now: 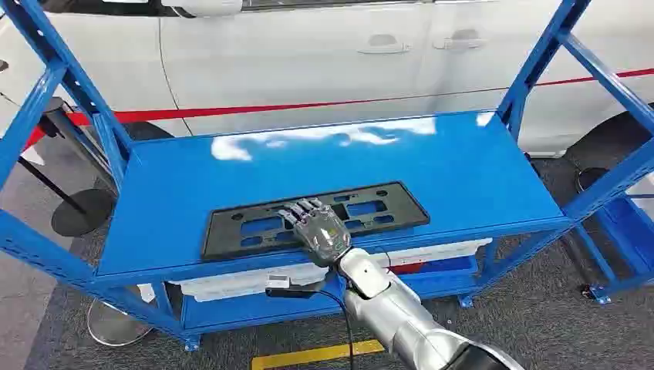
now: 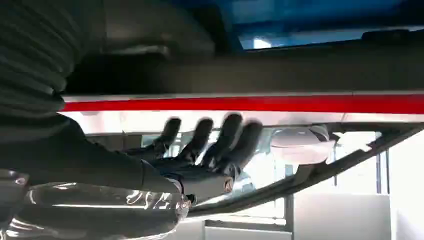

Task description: Take the parts from the cabinet and place them on the table.

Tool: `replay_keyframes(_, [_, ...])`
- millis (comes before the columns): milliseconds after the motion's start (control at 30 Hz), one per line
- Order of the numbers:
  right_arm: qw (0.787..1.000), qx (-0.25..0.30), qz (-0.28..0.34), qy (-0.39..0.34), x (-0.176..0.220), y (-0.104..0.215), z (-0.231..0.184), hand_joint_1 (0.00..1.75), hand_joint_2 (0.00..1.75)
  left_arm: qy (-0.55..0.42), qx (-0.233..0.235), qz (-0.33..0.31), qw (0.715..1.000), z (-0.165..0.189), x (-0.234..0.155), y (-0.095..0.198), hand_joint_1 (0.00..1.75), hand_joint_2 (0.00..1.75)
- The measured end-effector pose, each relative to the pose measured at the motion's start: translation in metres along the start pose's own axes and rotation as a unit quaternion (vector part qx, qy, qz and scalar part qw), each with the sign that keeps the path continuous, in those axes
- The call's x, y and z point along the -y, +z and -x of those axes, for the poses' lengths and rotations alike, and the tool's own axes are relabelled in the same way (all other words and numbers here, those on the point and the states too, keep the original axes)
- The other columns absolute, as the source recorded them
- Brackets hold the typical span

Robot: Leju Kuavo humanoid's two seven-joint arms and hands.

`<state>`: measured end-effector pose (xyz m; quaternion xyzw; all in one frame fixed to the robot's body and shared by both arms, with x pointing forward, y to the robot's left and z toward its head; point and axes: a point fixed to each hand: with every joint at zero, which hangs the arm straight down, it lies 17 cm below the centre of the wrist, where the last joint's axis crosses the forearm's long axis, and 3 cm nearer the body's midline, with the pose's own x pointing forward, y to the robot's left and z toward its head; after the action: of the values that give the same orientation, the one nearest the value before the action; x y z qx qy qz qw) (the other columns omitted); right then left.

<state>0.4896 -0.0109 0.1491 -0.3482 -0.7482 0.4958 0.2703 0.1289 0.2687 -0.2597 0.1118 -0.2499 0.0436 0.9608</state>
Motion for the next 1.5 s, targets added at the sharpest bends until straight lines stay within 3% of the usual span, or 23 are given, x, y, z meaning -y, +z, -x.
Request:
replay_keyframes(600, [0.998, -0.026, -0.040, -0.029, -0.008, -0.018, 0.000, 1.75, 1.75, 0.007, -0.025, -0.005, 1.000, 0.006, 0.004, 0.001, 0.00, 0.00])
replay_keyframes(733, [0.995, -0.031, -0.009, -0.094, 0.009, -0.025, -0.004, 1.75, 1.75, 0.008, -0.026, -0.008, 1.000, 0.006, 0.003, 0.000, 0.00, 0.00])
replay_keyframes(833, [0.977, -0.023, 0.059, -0.203, 0.055, -0.040, -0.012, 1.75, 1.75, 0.004, -0.025, -0.009, 1.000, 0.005, 0.002, 0.000, 0.00, 0.00])
replay_keyframes(900, [0.954, -0.021, 0.115, -0.277, 0.098, -0.043, -0.016, 1.75, 1.75, 0.001, -0.023, -0.011, 1.000, 0.005, 0.002, 0.000, 0.00, 0.00])
replay_keyframes(1000, [0.885, 0.003, 0.240, -0.398, 0.195, -0.028, -0.013, 1.75, 1.75, -0.005, -0.015, -0.009, 1.000, 0.004, 0.002, 0.001, 0.00, 0.00])
replay_keyframes(1033, [0.868, 0.010, 0.266, -0.420, 0.217, -0.020, -0.010, 1.75, 1.75, -0.006, -0.013, -0.008, 1.000, 0.004, 0.003, 0.001, 0.00, 1.75])
replay_keyframes(1167, [0.824, 0.050, 0.336, -0.454, 0.277, 0.015, -0.007, 1.75, 1.75, -0.010, -0.012, -0.007, 1.000, 0.006, 0.003, 0.002, 0.00, 1.75])
replay_keyframes(1333, [0.738, 0.123, 0.429, -0.506, 0.353, 0.080, 0.003, 1.75, 1.75, -0.015, 0.011, -0.008, 1.000, -0.002, 0.003, 0.002, 0.00, 1.75])
replay_keyframes(1500, [0.712, 0.128, 0.465, -0.510, 0.372, 0.121, 0.013, 1.75, 1.75, -0.010, 0.011, -0.024, 1.000, -0.002, -0.004, 0.001, 0.00, 1.75])
